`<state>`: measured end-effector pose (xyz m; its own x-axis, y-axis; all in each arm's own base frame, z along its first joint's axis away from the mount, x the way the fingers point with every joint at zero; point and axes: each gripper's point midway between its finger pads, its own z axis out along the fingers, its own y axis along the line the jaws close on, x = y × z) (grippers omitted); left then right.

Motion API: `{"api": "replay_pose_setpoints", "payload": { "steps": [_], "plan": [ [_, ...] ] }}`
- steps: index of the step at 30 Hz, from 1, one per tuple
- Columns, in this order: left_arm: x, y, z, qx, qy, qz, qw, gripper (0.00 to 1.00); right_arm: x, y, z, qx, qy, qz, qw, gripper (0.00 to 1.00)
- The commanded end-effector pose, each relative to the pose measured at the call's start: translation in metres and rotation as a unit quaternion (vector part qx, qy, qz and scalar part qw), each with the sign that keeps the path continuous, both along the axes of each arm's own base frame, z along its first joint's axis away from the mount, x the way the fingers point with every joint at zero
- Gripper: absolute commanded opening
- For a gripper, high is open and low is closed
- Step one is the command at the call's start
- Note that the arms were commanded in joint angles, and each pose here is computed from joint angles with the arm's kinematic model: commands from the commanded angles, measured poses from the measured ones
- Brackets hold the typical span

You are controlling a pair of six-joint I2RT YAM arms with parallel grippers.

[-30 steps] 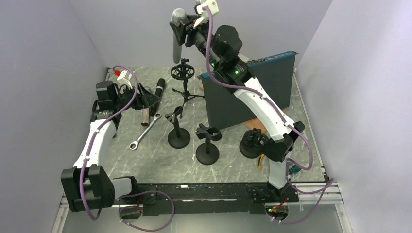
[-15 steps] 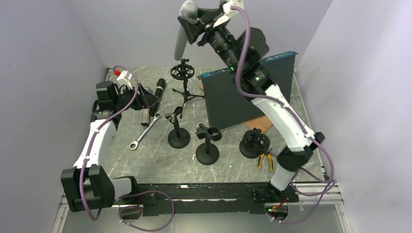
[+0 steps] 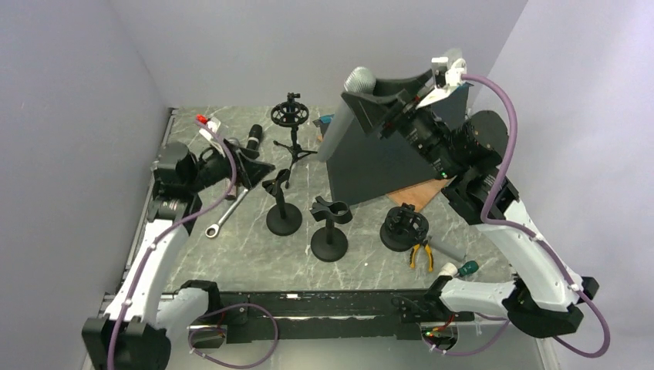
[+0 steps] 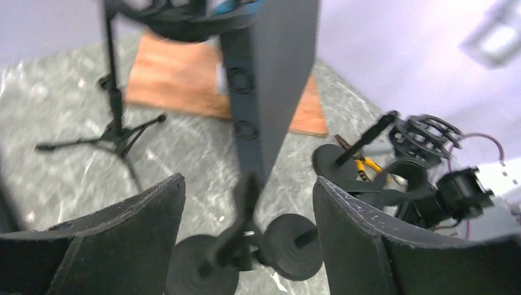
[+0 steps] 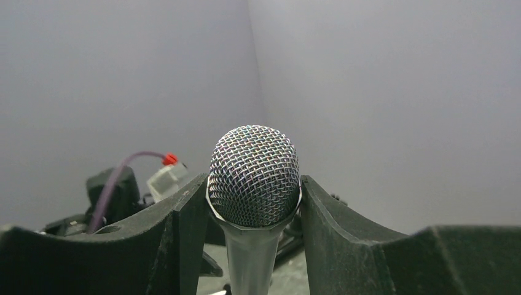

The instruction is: Remove the microphone from the stand

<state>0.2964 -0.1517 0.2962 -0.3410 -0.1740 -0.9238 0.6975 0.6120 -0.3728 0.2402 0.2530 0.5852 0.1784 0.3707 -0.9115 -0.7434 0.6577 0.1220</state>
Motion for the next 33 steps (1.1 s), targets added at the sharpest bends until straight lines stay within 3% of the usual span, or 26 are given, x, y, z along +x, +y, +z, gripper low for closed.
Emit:
{"api": "replay_pose_setpoints", "payload": {
  "steps": [1, 7, 11, 15, 20, 28, 33],
  "plan": [
    [-0.035, -0.028, 0.052, 0.010, -0.146, -0.033, 0.989, 0.81, -0.010, -0.005, -0.023, 0.016, 0.040, 0.015, 0.999, 0.00],
    [-0.084, -0.085, 0.107, -0.048, -0.173, -0.094, 0.979, 0.85, -0.025, -0.006, -0.039, 0.010, 0.058, 0.045, 0.997, 0.00],
    [-0.090, -0.120, 0.124, -0.029, -0.135, -0.114, 0.984, 0.85, -0.029, 0.000, -0.050, 0.010, 0.069, 0.065, 0.995, 0.00],
    [-0.096, -0.143, 0.138, -0.021, -0.139, -0.122, 0.983, 0.86, -0.031, 0.002, -0.060, 0.008, 0.081, 0.073, 0.994, 0.00],
    [-0.100, -0.154, 0.150, -0.043, -0.144, -0.123, 0.981, 0.86, -0.034, 0.000, -0.066, 0.010, 0.087, 0.077, 0.993, 0.00],
    [-0.086, -0.151, 0.147, -0.017, -0.138, -0.072, 0.988, 0.86, -0.038, 0.003, -0.065, 0.015, 0.088, 0.090, 0.992, 0.00],
    [-0.088, -0.167, 0.143, -0.004, -0.127, -0.107, 0.986, 0.85, -0.039, 0.009, -0.065, 0.019, 0.091, 0.104, 0.990, 0.00]
  ]
}}
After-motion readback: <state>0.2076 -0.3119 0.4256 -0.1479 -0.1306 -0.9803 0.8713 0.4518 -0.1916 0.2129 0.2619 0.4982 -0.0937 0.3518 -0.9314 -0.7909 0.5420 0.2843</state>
